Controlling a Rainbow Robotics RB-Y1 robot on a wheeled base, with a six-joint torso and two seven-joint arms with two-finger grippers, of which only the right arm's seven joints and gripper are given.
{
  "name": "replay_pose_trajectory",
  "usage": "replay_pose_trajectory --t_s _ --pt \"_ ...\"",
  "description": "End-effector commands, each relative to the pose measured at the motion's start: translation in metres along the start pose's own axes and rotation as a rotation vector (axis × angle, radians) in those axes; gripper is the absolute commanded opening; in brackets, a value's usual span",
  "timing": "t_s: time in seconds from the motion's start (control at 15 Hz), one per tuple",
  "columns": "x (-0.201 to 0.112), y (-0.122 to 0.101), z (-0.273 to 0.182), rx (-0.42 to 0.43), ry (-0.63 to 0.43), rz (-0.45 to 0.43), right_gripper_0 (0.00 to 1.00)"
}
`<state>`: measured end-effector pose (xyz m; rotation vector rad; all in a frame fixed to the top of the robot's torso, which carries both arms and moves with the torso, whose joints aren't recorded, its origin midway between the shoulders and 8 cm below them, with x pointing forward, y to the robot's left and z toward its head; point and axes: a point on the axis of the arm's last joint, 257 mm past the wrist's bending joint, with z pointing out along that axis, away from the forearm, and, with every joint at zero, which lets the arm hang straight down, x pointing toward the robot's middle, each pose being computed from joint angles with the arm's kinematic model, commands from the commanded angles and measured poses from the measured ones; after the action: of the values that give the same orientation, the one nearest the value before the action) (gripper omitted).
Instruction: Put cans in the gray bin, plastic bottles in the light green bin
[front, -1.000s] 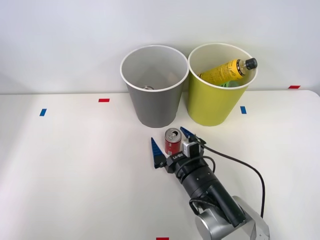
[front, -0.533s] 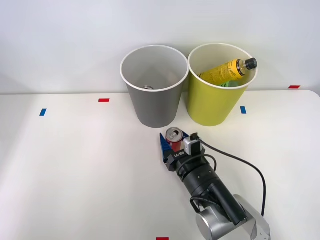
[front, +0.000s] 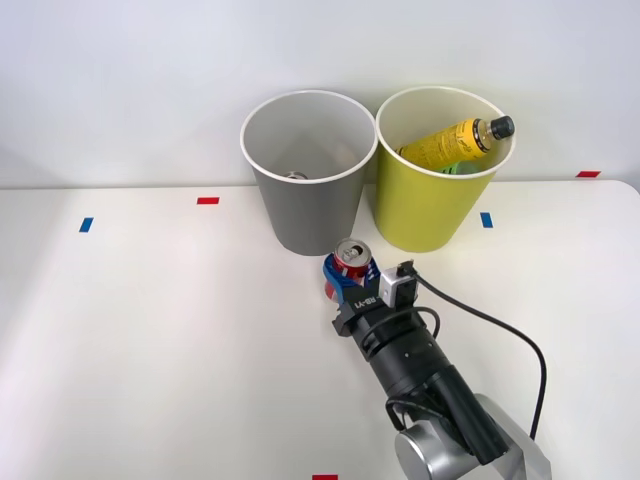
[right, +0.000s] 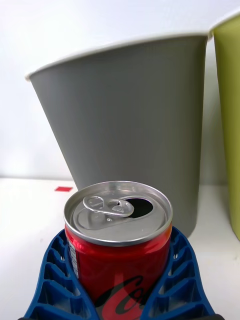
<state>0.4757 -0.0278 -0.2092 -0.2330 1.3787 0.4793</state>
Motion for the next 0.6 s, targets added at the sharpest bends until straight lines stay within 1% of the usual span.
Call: replay_pose_trajectory --t_s 0.07,0.2,0.33,0.47,0.6 --pt "-0.02 0.004 -0.003 -0.027 0.026 0.0 0.06" --pt "-0.039 0.006 -0.011 -0.043 0.089 -0.02 0.06" --pt "-0.062 0.008 -0.018 -0.054 0.116 -0.018 0.06" --pt "-0.087 0.013 -0.018 -0.068 0.101 0.0 0.06" --pt "-0.114 0.022 -0.012 -0.091 0.055 0.03 0.05"
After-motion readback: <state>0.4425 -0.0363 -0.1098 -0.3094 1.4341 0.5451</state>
